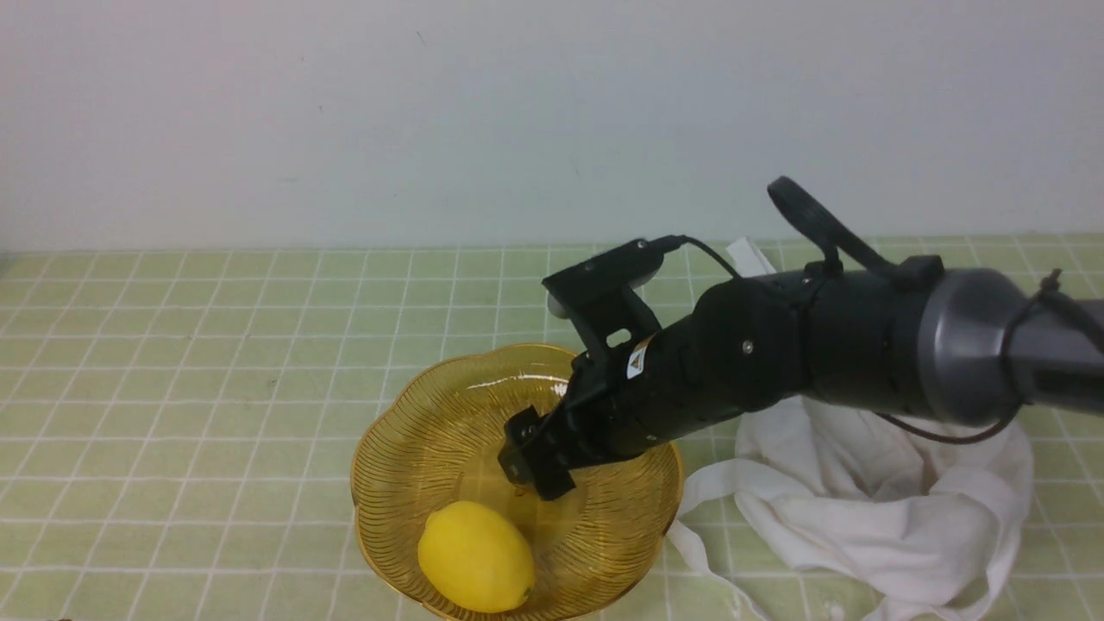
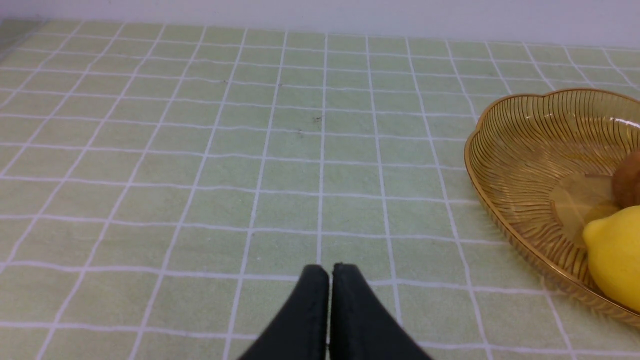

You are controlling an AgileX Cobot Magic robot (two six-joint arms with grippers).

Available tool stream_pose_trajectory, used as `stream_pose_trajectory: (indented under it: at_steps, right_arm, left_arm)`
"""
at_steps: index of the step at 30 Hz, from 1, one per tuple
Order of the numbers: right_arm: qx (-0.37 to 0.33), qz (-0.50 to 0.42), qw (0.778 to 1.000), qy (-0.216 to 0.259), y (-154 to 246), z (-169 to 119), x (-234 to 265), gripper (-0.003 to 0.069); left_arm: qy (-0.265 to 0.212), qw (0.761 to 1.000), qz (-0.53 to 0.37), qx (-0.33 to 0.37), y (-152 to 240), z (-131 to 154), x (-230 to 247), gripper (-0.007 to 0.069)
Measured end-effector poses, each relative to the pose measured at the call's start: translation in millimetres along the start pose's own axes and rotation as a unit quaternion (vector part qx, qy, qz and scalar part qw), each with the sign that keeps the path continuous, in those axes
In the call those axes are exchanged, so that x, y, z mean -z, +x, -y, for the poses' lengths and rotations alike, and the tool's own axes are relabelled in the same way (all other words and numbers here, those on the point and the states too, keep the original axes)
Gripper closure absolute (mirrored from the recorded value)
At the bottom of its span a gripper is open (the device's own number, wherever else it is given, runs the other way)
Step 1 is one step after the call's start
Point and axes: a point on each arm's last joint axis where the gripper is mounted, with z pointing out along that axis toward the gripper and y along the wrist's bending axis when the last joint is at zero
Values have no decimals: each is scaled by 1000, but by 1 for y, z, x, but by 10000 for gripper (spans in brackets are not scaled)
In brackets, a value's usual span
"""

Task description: Take the fruit out of the bag on the green coffee tablecloth and place them on the plate.

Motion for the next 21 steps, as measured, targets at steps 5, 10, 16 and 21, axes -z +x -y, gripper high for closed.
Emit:
stream_pose_trajectory:
  at_steps: [5,10,16,21]
  right_arm:
    - [22,-16,1000,-12,-25,-5,43,27]
    - [45,-40,998,2,-52,-8,112,202]
    - [84,-49,992,77,-66,-3,178,463]
    - [65,-19,990,124,-63,-1,214,635]
  left_arm:
    - [0,1000,0,0,0,0,0,633]
    - [0,1000,0,0,0,0,0,633]
    - [0,1000,0,0,0,0,0,633]
    - [0,1000,0,0,0,0,0,633]
